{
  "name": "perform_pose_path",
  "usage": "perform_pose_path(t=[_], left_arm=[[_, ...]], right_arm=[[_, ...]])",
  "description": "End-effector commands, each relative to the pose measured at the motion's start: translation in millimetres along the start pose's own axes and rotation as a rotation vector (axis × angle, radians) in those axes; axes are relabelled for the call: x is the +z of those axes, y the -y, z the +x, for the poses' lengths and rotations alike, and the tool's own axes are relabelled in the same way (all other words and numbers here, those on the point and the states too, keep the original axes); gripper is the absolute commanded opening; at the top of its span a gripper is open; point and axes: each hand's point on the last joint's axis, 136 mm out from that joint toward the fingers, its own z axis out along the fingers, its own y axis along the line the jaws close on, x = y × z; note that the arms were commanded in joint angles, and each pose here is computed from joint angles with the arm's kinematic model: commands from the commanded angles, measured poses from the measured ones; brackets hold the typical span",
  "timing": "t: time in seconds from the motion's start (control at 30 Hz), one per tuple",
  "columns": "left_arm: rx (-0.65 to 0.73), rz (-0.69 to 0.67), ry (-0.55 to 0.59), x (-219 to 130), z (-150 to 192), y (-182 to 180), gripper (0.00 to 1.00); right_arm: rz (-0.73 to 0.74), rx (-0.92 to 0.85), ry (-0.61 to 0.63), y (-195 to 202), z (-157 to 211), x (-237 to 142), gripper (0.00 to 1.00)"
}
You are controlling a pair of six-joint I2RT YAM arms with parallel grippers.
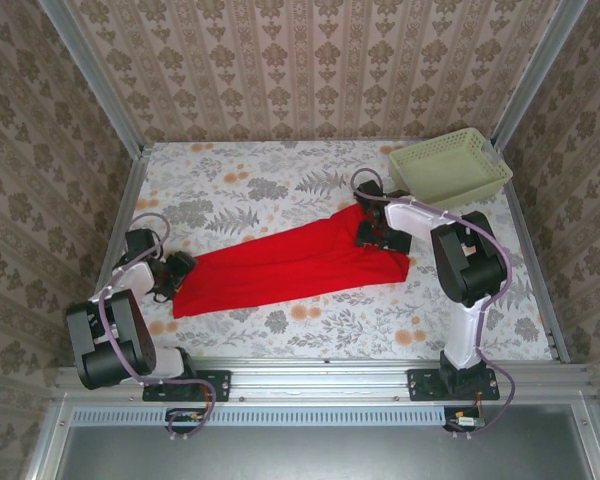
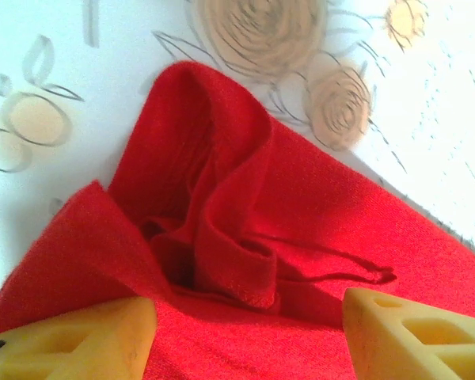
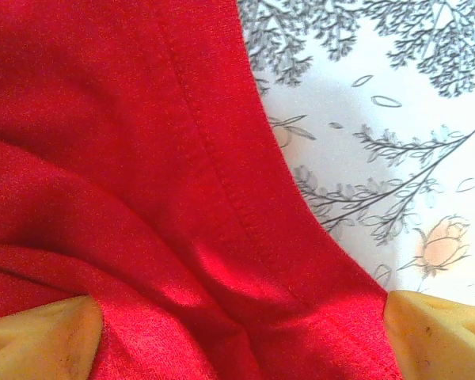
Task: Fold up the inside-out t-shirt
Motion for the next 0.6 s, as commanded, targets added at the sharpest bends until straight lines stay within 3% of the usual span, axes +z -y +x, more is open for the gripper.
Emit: perform_pose_path(t=[0.0,0.13,0.2,0.33,0.57], left_arm=[[-0.012,-0.126,-0.006,0.3,-1.1,-30.6,0.66],[-0.012,-0.119,-0.009,1.4,-0.4,-30.2,0.66],[-0.011,-0.11,-0.016,2.2,0.9,-28.9,0.66],[-0.007,-0.104,-0.018,3.0,1.9,-27.9,0.66],[0.031,-0.1,-0.029,3.2,10.0,-18.4,0.66]], right_arm=[[0.103,0.002,-0.025,15.5,9.5,11.6,0.94],[0.124,-0.025,-0.006,10.3,11.3,10.3,0.86],[0.151,-0.039,0.005,8.7,10.9,9.8,0.7],[0.157,-0.051,0.014,6.8,9.1,10.5,0.52],[0.047,-0.011,0.04,6.3,6.6,8.1,0.0]])
